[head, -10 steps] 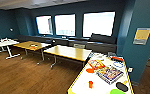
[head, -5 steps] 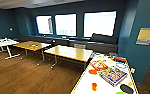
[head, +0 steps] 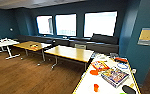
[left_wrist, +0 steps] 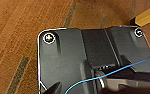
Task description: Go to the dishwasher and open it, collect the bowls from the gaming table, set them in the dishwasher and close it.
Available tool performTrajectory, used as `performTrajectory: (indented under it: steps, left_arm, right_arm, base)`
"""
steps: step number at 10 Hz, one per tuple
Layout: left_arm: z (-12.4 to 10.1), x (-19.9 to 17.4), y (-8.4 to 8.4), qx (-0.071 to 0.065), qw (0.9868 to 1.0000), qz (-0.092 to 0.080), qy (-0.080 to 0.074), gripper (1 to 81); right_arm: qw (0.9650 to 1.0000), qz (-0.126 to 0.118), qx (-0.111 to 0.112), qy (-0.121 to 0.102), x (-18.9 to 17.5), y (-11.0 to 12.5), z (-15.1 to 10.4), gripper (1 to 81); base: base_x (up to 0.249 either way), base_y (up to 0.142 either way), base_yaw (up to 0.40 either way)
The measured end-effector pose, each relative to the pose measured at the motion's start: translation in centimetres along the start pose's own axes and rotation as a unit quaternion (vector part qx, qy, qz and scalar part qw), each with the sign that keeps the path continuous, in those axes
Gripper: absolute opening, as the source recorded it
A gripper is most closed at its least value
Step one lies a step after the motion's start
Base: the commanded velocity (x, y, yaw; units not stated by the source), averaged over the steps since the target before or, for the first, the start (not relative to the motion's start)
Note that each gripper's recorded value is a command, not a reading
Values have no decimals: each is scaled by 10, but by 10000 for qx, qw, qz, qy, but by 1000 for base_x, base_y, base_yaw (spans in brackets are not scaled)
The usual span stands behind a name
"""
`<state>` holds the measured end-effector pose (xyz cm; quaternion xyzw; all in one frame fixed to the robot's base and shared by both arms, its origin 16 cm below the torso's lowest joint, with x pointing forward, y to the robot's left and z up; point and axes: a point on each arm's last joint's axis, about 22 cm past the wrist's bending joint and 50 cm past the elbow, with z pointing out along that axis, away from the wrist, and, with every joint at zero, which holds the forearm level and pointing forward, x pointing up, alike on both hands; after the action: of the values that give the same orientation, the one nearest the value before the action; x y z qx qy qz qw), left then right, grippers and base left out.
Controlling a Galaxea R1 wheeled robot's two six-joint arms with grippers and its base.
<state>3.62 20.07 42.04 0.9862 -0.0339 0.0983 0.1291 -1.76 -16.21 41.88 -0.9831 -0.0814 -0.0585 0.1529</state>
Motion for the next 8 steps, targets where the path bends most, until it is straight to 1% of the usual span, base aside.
performTrajectory:
  steps: [1, 2, 5, 6, 8]
  left_arm:
    - [1, 0, 3, -23, 10000, -5, -10, 811]
    - [1, 3, 4, -29, 10000, -6, 16, 811]
    - [1, 3, 4, -23, 10000, -11, 12, 811]
    - [1, 2, 3, -22, 10000, -9, 3, 811]
    - [0, 2, 1, -9, 10000, -7, -3, 811]
  right_arm:
    - [10000, 2, -9, -28, -3, 2, -1, 811]
    - [10000, -2, -28, -10, 0, 5, -1, 811]
    - [10000, -4, -30, -11, 0, 5, -1, 811]
    - [10000, -4, -29, -16, -1, 5, -1, 811]
    - [10000, -1, -30, -14, -1, 5, -1, 811]
  base:
    - [0, 0, 0]
    - [0, 0, 0]
    - [0, 0, 0]
    - [0, 0, -93]
    - [0, 0, -218]
